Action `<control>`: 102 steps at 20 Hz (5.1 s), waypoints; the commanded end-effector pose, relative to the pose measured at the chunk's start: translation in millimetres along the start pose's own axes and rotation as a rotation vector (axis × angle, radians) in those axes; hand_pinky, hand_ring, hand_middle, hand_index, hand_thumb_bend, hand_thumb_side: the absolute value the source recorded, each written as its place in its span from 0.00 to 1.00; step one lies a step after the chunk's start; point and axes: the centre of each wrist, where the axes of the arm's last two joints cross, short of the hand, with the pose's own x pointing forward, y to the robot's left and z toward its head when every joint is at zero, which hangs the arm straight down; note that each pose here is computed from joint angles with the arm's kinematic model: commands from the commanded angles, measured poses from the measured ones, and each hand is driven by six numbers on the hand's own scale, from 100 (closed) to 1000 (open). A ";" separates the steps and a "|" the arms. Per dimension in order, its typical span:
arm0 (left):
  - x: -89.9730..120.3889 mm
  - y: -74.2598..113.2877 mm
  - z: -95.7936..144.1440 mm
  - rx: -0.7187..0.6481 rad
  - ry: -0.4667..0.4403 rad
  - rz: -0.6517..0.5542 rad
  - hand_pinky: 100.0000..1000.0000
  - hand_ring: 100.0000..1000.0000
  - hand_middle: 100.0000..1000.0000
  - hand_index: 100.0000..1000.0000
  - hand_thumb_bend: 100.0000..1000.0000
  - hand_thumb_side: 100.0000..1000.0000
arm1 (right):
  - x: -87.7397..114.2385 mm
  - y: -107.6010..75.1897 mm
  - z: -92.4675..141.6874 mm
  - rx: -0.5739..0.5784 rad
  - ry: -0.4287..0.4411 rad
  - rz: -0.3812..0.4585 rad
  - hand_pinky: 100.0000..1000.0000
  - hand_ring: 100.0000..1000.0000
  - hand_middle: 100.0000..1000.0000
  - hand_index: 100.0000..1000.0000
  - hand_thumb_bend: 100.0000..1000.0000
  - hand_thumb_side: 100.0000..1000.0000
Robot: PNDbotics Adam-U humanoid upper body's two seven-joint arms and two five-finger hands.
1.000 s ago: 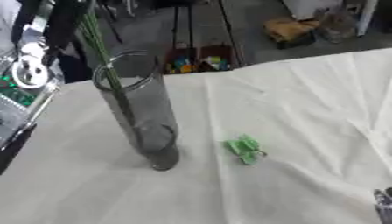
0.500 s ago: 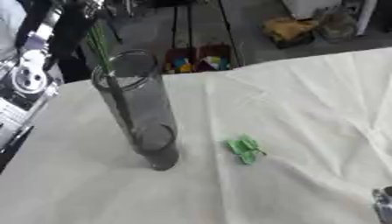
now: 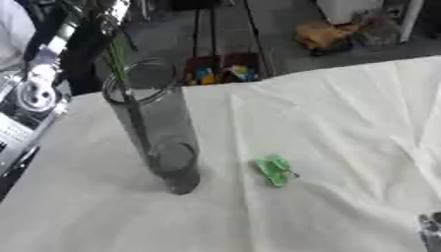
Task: Arrange flowers into the vase.
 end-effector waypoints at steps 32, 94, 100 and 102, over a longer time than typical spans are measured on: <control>-12.9 -4.7 7.6 0.041 -0.058 -0.094 0.74 0.90 0.96 0.97 0.00 1.00 | 3.9 -0.2 -5.6 -0.009 -0.019 -0.012 0.63 0.63 0.41 0.66 0.00 0.94; -10.5 49.9 7.5 -0.402 -0.039 -0.155 1.00 1.00 1.00 1.00 0.33 1.00 | 3.2 -1.9 -3.5 -0.004 -0.007 -0.011 0.63 0.63 0.40 0.65 0.00 0.94; -11.9 57.3 8.9 -0.421 -0.036 -0.174 1.00 1.00 1.00 1.00 0.38 1.00 | 3.2 -2.1 -3.5 -0.003 -0.007 -0.011 0.63 0.63 0.40 0.65 0.00 0.94; -12.1 59.7 9.2 -0.418 -0.037 -0.176 1.00 1.00 1.00 1.00 0.38 1.00 | 3.2 -2.2 -3.4 -0.003 -0.006 -0.010 0.63 0.63 0.40 0.65 0.00 0.94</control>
